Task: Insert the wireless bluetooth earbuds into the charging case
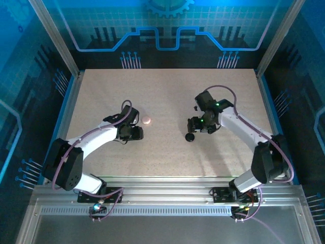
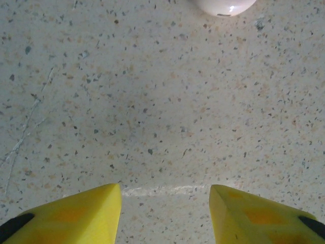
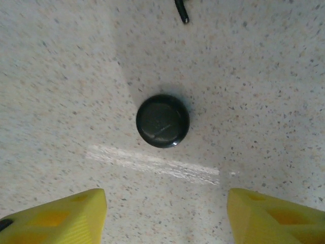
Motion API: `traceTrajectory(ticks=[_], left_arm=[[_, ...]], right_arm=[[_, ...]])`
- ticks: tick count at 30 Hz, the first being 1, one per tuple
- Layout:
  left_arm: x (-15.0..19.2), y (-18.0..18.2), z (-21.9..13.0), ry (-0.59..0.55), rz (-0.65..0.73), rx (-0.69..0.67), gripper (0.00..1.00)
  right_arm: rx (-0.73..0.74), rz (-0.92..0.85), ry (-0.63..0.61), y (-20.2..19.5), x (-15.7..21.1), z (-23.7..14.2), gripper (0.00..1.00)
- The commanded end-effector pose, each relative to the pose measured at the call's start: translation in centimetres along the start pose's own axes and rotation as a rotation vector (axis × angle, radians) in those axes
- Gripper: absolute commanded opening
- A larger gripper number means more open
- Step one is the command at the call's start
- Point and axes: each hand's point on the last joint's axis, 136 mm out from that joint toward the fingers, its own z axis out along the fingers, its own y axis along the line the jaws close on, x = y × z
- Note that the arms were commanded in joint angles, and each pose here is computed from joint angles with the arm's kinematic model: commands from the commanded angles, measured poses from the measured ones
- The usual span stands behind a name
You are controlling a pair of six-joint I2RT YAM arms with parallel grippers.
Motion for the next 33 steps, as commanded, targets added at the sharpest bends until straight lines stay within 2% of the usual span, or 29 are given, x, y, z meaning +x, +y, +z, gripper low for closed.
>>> traceTrajectory(ticks=[1,6,9,14,24,30,33], left_arm=[[0.2,-0.5,-0.5,-0.029,-0.027,0.036,0.49],[0.6,-0.4,-0.5,-0.03,-0.031,0.042,0.49],[0.8,-0.1,-0.2,-0.024,-0.027,0.032,0.49],[0.8,-0.5,0.4,-0.002,-0.026,0.042,0.49],[0.4,-1.0,0.6,0.006,-0.022,0.053,0.48],[0.5,-1.1,0.8,0.016,-0.02,0.05,0.47],[0.5,-1.1,0.5,0.01,-0.02,0.051,0.47]], right_arm=[[0.072,-0.06,0.09,-0.2,0.5,0.9,0.67],[0.131,-0.087,0.159,-0.2,0.0,3.1,0.7],[0.114,-0.08,0.174,0.5,-0.4,4.3,0.72],[0.105,-0.093,0.204,1.4,-0.5,5.8,0.72],[0.155,-0.102,0.263,0.9,0.0,8.4,0.72],[0.165,-0.108,0.298,0.9,0.5,10.0,0.66],[0.185,-0.111,0.297,0.6,0.6,10.0,0.57]])
